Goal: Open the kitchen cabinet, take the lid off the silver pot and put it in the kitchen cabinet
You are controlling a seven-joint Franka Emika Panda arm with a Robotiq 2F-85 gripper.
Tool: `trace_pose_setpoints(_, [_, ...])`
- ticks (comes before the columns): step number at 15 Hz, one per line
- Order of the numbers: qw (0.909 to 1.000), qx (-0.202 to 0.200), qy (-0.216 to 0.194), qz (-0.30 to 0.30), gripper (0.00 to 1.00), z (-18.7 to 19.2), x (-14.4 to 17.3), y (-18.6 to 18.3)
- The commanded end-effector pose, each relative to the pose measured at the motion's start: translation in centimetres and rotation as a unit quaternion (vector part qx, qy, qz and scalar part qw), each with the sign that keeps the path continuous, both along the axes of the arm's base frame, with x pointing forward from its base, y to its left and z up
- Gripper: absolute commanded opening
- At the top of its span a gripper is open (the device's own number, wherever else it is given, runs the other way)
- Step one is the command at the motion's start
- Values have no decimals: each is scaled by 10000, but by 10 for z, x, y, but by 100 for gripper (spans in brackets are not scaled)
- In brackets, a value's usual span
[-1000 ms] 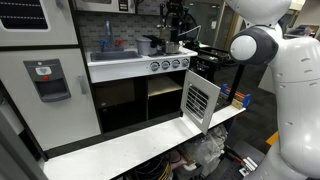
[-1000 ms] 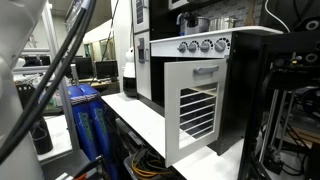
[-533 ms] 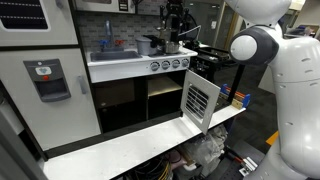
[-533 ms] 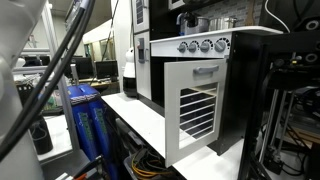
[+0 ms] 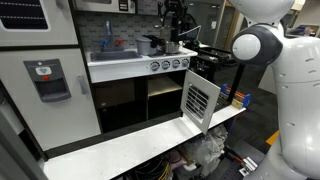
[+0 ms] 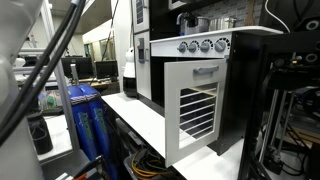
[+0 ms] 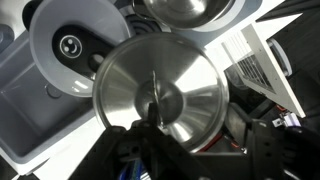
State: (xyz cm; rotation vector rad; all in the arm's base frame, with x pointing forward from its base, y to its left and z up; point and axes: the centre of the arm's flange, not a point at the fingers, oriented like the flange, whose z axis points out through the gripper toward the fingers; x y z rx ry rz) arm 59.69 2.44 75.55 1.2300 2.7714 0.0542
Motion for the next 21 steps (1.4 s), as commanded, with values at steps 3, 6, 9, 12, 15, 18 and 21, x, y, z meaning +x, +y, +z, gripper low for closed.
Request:
trace_pose_setpoints(3, [9998, 110, 48, 148, 44, -24, -79, 14])
trace_pose_setpoints(6, [9998, 119, 73, 154, 44, -17, -91, 17])
trace_pose_setpoints(9, [9997, 140, 162, 105, 44, -17, -95, 17])
trace_pose_setpoints(12, [9986, 198, 480, -34, 44, -27, -91, 15])
trace_pose_setpoints(15, [9962, 236, 820, -191, 44, -46, -83, 13])
trace_pose_setpoints(18, [9938, 209, 1059, -267, 44, -66, -80, 13])
trace_pose_setpoints(21, [9908, 151, 1314, -287, 44, -85, -83, 13])
